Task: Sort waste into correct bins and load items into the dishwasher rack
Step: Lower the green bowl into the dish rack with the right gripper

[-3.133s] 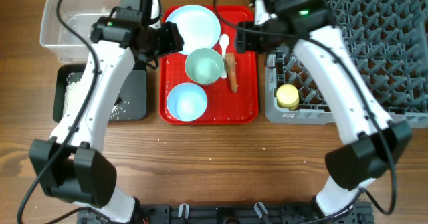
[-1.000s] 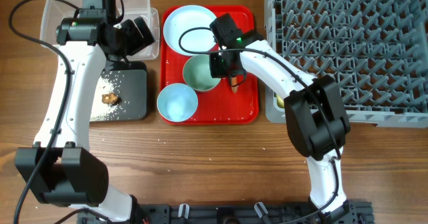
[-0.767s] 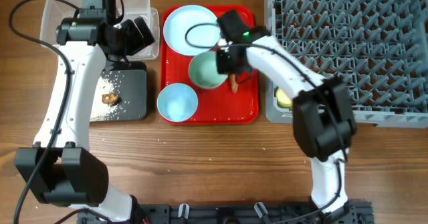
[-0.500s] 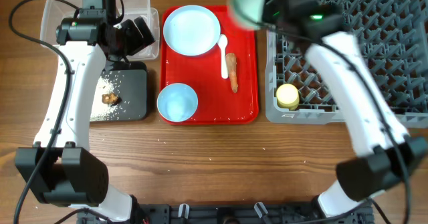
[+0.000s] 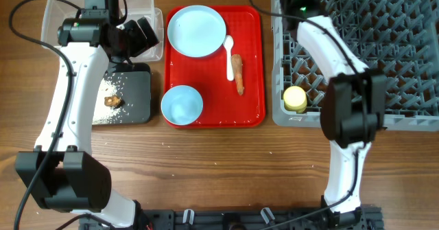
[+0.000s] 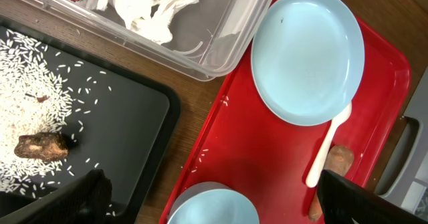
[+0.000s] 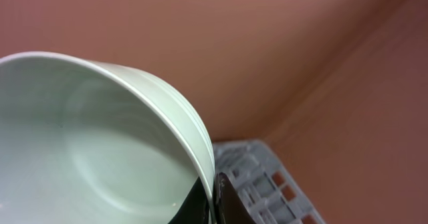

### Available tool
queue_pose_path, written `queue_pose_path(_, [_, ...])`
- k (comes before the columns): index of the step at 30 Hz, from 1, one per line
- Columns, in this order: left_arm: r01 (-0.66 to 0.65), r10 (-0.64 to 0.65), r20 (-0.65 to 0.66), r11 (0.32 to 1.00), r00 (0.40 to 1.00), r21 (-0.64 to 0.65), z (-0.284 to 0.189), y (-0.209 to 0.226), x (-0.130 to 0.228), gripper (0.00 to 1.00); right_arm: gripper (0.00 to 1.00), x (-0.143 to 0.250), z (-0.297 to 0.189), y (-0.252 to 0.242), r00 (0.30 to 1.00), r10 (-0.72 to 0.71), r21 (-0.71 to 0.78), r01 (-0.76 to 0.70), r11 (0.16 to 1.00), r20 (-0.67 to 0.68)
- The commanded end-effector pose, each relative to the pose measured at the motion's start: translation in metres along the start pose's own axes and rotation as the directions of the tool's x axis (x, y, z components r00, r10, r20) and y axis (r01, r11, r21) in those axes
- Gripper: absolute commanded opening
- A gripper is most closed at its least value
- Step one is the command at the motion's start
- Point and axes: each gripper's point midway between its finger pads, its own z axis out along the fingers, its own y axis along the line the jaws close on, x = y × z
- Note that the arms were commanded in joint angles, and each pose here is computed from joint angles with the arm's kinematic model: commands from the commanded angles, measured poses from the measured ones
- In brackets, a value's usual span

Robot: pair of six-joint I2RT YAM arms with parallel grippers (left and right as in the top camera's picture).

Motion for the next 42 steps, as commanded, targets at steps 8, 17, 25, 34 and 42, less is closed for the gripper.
queue_pose_path(8, [0.005,-0.005,0.019,1.000,1.000,-0.010,-0.003,0.002,-0.006,1.00,0.04,0.072,0.012,0.029,0.959,-0.230,0.004,0.234,0.972,-0.163])
queue_pose_path(17, [0.005,-0.005,0.019,1.000,1.000,-0.010,-0.003,0.002,-0.006,1.00,0.36,0.094,-0.011,0.054,0.920,-0.329,-0.099,0.315,0.944,-0.214])
queue_pose_path(25, [0.005,-0.005,0.019,1.000,1.000,-0.010,-0.003,0.002,-0.006,1.00,0.97,0.073,-0.044,0.058,0.958,-0.196,-0.115,0.175,0.978,-0.209])
queue_pose_path(34, [0.005,-0.005,0.019,1.000,1.000,-0.010,-0.003,0.002,-0.006,1.00,1.00,0.056,-0.115,0.039,0.923,-0.068,-0.450,-0.120,0.885,-0.378])
queue_pose_path(42, [0.005,-0.005,0.019,1.000,1.000,-0.010,-0.003,0.002,-0.006,1.00,0.98,0.057,-0.263,0.079,0.715,-0.215,-0.737,-0.583,0.342,-0.666])
